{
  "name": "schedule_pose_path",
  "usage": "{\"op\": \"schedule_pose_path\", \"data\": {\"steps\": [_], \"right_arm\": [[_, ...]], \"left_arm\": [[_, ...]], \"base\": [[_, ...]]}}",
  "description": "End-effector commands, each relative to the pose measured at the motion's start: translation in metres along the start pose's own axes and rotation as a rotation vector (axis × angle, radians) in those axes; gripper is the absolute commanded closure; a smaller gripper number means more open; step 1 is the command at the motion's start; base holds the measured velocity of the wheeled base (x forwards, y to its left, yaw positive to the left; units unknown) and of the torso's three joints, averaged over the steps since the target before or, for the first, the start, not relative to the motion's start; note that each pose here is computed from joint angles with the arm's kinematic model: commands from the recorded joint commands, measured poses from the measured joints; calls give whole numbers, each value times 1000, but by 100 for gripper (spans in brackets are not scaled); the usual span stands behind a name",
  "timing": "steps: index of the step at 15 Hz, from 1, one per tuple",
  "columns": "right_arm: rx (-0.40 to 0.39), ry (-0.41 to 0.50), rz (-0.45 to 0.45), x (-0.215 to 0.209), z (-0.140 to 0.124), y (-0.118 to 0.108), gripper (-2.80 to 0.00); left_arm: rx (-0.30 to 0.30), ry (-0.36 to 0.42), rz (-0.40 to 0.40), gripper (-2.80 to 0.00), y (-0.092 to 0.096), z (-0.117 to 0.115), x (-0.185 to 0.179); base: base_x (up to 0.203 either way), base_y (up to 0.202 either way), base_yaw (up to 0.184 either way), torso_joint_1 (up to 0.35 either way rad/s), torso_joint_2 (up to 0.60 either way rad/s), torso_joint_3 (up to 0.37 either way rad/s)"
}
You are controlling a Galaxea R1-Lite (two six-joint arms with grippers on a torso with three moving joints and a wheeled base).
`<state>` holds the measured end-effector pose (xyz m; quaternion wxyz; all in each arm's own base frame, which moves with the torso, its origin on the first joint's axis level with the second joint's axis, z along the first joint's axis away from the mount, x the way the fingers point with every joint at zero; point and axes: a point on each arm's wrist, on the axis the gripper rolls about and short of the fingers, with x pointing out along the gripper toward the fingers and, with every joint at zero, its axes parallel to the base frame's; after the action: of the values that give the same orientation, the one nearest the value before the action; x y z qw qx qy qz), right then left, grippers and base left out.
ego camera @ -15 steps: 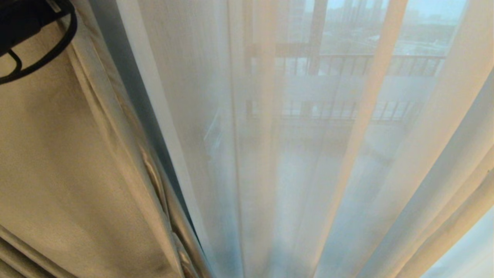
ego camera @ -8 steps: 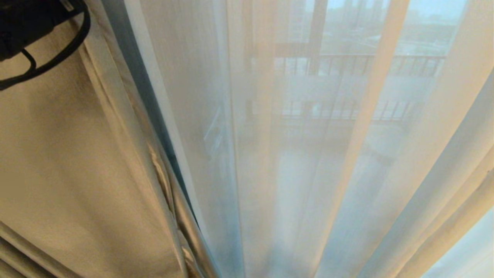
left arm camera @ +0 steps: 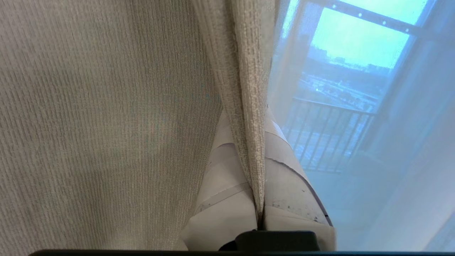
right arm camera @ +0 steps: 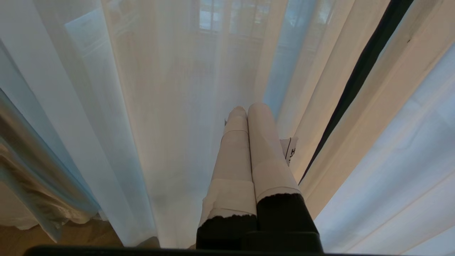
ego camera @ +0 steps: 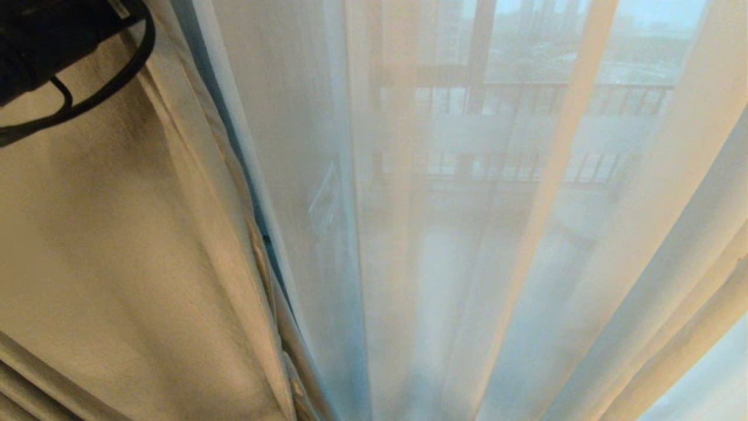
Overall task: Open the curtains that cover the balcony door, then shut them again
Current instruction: Close the outer curtains on both sides
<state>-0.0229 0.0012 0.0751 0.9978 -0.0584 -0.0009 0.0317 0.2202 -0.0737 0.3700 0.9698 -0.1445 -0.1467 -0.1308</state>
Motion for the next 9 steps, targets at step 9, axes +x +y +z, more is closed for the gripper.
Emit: {"op": "schedule_pose_path", "data": {"steps": [9], "right_arm": [[-1,1,1,0,0,0,0]], "left_arm": [[-12,39,-34,0,-8,-12,2]], "base": [[0,0,0,0,0,0]]}}
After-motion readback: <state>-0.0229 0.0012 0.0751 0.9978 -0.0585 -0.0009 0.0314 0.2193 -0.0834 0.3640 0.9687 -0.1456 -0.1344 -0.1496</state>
